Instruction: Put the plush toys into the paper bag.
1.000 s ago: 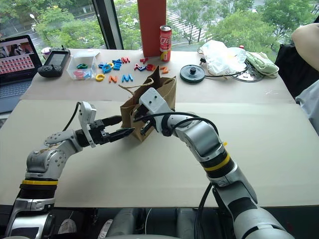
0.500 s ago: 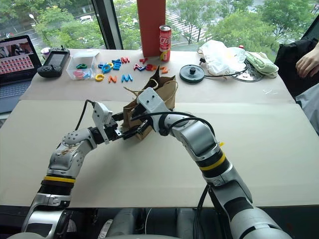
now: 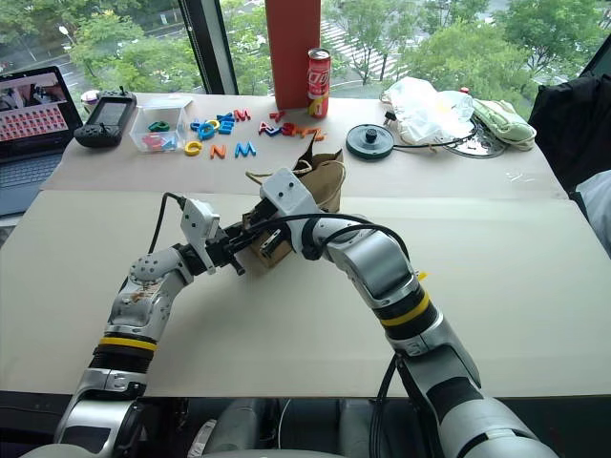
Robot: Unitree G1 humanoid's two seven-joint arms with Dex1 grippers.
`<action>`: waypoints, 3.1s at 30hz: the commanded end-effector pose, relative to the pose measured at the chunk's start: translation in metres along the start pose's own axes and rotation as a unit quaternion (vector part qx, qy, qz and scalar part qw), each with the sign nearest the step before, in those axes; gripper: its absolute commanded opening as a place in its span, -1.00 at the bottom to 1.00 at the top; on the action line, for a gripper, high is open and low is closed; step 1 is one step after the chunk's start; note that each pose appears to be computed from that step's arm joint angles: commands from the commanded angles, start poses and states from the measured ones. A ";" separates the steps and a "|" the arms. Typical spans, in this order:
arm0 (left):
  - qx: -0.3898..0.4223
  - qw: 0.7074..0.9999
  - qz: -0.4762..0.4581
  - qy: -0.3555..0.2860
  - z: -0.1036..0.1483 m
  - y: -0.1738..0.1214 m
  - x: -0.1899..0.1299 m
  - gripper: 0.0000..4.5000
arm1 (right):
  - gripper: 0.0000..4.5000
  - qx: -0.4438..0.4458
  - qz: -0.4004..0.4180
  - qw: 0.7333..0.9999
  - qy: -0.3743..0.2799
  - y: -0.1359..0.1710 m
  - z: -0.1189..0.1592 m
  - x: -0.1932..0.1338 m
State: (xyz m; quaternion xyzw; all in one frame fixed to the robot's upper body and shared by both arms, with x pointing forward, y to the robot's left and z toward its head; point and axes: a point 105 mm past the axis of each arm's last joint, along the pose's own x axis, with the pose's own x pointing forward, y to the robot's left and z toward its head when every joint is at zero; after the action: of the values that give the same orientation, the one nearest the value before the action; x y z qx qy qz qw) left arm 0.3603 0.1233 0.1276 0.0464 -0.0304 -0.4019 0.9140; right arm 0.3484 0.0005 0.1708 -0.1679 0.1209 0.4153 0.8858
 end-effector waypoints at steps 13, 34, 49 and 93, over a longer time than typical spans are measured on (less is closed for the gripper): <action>0.008 0.999 0.010 -0.046 0.019 0.005 0.003 -0.96 | -1.00 -0.016 -0.016 0.999 -0.031 -0.029 -0.006 -0.063; 0.034 0.969 -0.243 -0.026 0.089 -0.013 -0.048 -0.96 | -1.00 0.056 0.026 0.970 -0.236 -0.094 0.037 -0.185; 0.093 0.933 -0.339 0.072 0.028 -0.020 -0.063 -0.96 | -1.00 0.047 0.073 0.988 -0.127 -0.082 -0.004 -0.180; 0.015 0.962 -0.256 0.090 0.132 0.000 -0.110 0.25 | -1.00 -0.049 0.183 0.980 -0.063 -0.051 -0.010 -0.189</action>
State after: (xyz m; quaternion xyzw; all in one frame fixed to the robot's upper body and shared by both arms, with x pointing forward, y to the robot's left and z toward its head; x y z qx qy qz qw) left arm 0.2768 0.1999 0.2442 0.0893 0.0799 -0.6121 0.7816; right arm 0.2709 -0.1693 0.2275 -0.1438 0.0984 0.5768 0.7981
